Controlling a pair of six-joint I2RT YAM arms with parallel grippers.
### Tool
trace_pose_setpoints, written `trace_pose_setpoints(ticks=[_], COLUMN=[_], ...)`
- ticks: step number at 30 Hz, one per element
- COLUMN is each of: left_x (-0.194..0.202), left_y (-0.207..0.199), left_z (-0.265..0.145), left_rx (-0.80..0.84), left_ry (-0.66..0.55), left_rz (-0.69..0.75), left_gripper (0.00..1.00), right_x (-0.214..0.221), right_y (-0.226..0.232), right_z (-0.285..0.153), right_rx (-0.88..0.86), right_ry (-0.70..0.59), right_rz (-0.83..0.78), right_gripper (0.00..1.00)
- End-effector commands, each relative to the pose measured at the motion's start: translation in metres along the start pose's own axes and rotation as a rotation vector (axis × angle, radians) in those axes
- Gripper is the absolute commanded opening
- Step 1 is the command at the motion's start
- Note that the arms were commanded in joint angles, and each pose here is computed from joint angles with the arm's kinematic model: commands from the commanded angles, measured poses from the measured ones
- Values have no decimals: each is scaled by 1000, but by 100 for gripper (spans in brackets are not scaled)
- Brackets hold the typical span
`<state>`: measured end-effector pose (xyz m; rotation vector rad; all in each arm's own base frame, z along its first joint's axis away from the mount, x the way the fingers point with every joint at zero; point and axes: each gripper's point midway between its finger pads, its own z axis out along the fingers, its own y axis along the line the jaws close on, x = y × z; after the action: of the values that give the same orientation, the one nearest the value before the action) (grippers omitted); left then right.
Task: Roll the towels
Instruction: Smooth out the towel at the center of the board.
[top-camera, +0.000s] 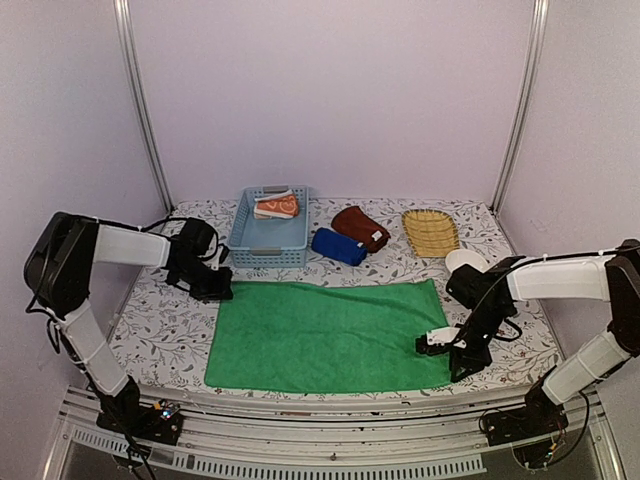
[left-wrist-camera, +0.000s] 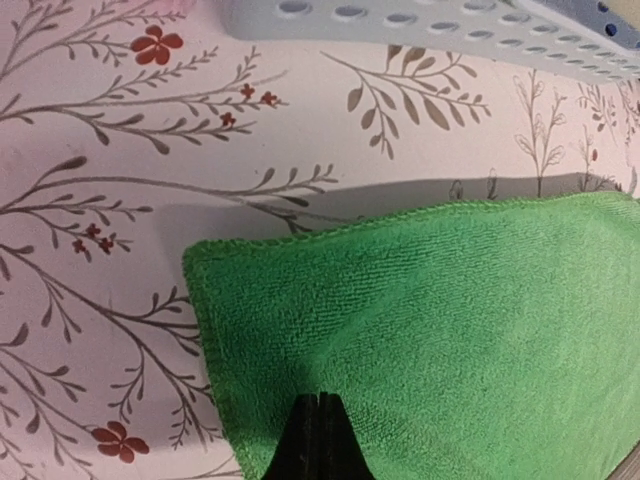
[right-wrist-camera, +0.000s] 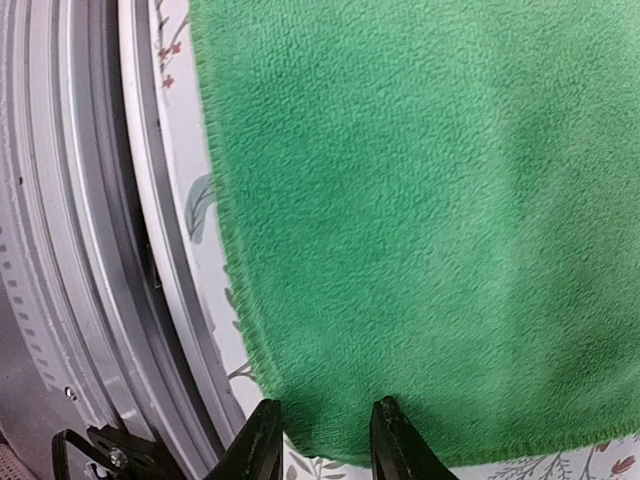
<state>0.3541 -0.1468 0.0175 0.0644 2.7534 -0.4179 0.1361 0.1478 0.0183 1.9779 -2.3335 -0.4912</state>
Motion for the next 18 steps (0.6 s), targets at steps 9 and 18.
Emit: trace_pose_setpoints(ticks=[9,18], left_x=[-29,-61], left_y=[-24,-29], left_z=[-74,-81], left_rx=[106,224], left_ry=[-152,-330], left_rz=[28,24], left_gripper=[32,57], right_x=[-77,-104], right_y=[-58,-202], right_z=[-97,-145], right_rx=[93,249], right_ry=[-301,-347], right_rz=[91,418], right_gripper=[39,39])
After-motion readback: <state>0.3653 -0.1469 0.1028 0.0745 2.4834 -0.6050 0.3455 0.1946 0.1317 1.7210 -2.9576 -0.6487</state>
